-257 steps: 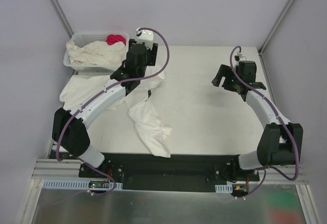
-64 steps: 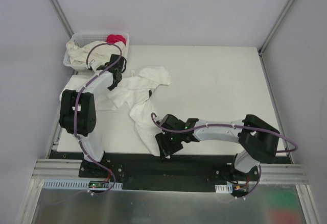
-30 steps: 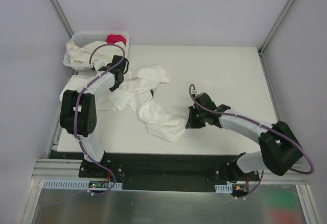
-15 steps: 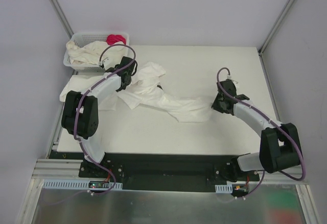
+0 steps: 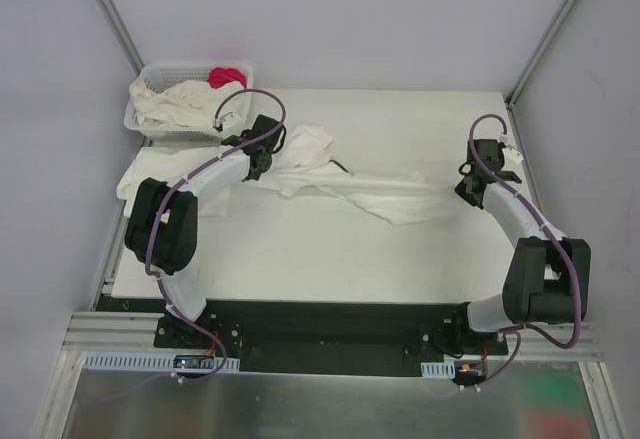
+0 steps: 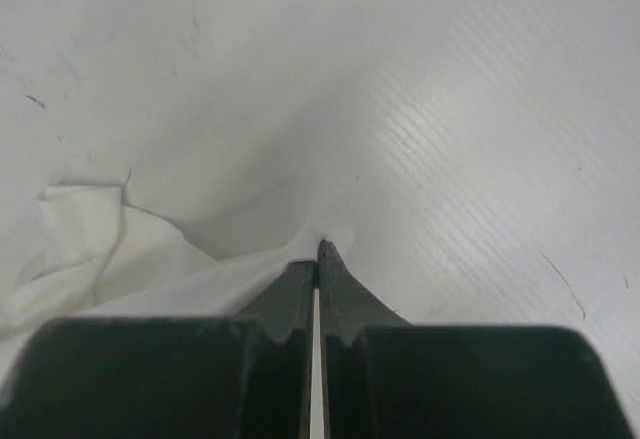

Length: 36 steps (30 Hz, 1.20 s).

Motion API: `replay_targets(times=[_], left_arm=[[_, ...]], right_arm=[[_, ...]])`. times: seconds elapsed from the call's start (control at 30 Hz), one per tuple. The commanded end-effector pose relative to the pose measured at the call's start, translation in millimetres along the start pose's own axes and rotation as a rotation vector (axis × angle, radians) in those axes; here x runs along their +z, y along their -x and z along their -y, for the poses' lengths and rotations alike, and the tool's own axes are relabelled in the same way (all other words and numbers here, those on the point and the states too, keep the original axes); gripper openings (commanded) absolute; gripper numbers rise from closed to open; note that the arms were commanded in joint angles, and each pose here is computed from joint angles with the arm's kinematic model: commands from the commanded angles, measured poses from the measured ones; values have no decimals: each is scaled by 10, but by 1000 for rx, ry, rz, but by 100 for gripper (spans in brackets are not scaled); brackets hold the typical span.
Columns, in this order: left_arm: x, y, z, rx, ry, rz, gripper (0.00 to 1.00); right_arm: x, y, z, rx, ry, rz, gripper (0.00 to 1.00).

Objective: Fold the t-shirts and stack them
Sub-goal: Flatten out the tshirt

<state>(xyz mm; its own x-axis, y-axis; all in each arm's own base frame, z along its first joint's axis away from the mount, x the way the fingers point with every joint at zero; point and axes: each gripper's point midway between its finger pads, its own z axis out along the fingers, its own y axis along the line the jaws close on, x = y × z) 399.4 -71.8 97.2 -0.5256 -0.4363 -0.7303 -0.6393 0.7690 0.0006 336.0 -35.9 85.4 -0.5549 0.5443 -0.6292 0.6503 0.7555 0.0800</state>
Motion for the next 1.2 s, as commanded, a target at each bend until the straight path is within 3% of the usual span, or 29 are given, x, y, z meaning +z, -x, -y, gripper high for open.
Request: replay_targets(times=[0.0, 0.33, 0.67, 0.87, 0.9, 0.93, 1.17], left_arm=[[-71, 170, 79, 26, -16, 59, 0], [-419, 588, 323, 111, -60, 206, 0], [-1205, 1732, 605, 52, -227, 444, 0], [-2068, 2316, 832, 140, -503, 657, 0], [-2171, 2368, 821, 192, -515, 703, 0], [-2466, 2557, 802, 153, -589, 792, 0], [-3385, 2844, 464, 187, -725, 1065, 0]], right_arm=[[-142, 537, 41, 83, -36, 132, 1], [-485, 927, -456, -4, 77, 217, 1], [-801, 1473, -692, -96, 84, 320, 1], [-1299, 1773, -962, -135, 271, 520, 1], [-1507, 1902, -964, -109, 314, 595, 1], [-1607, 1947, -970, -134, 327, 633, 1], [-2665, 2459, -924, -112, 489, 974, 1]])
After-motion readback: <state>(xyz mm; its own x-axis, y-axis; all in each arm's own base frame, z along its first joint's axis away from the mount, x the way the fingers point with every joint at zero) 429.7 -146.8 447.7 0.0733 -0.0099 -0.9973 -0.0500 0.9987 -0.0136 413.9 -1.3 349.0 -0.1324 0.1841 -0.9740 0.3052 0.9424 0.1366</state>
